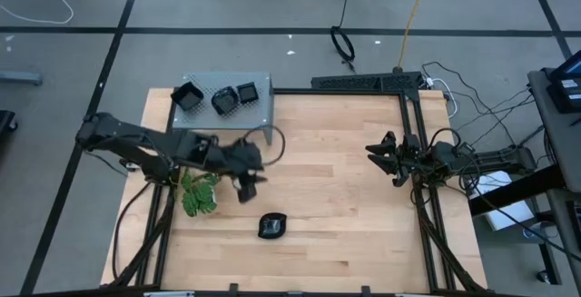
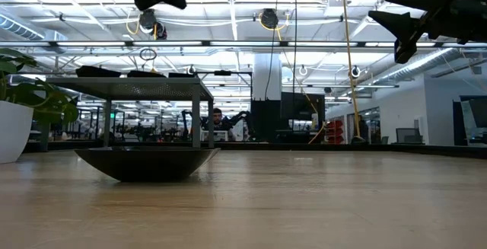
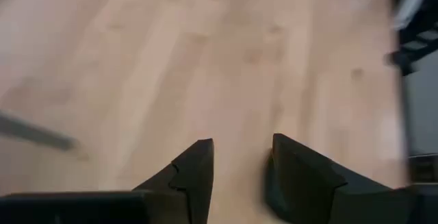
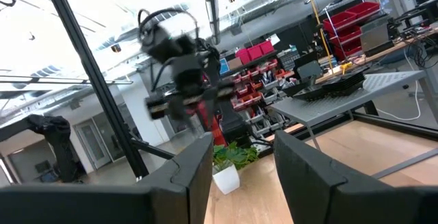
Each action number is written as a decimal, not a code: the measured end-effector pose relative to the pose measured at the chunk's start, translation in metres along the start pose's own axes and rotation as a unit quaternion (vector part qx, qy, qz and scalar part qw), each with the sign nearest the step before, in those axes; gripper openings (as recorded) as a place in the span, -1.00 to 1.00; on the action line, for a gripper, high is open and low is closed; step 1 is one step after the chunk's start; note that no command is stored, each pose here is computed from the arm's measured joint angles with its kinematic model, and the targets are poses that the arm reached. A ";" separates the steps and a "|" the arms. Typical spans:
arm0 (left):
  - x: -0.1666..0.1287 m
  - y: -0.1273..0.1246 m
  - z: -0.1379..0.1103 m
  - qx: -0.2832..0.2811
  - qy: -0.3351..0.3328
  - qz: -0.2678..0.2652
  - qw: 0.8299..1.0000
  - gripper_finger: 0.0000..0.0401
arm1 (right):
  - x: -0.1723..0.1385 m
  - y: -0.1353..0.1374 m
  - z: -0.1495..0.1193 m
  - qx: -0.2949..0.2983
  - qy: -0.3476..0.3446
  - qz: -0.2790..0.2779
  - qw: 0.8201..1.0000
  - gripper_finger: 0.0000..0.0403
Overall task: Pick & Place Mini shaped plates
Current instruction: Stack the leaf shaped plate on top of the leaf shaped plate on the shelf
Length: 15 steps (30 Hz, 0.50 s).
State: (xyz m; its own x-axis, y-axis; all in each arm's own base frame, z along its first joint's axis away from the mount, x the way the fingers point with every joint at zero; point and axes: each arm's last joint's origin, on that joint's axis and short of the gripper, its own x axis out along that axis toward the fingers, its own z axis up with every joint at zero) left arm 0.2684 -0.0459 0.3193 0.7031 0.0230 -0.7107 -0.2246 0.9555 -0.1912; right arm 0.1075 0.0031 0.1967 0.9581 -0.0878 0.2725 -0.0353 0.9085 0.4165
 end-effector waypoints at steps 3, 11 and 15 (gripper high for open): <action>0.016 -0.019 -0.012 -0.012 -0.010 -0.032 0.999 -0.24 | 0.000 0.000 0.000 0.000 0.000 0.000 1.000 -0.29; 0.060 -0.072 -0.060 0.061 0.063 -0.063 0.994 -0.21 | 0.000 -0.001 -0.002 -0.001 0.008 -0.004 1.000 -0.29; 0.083 -0.098 -0.090 0.189 0.094 -0.079 0.974 -0.21 | 0.000 -0.001 -0.002 -0.002 0.010 -0.005 1.000 -0.29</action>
State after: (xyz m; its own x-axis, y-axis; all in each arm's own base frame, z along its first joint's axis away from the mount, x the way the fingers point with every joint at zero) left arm 0.2886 -0.1645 0.2183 0.5642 -0.1526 -0.8114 0.1660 0.9837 -0.0696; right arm 0.1081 0.0031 0.1946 0.9640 -0.0876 0.2509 -0.0256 0.9091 0.4157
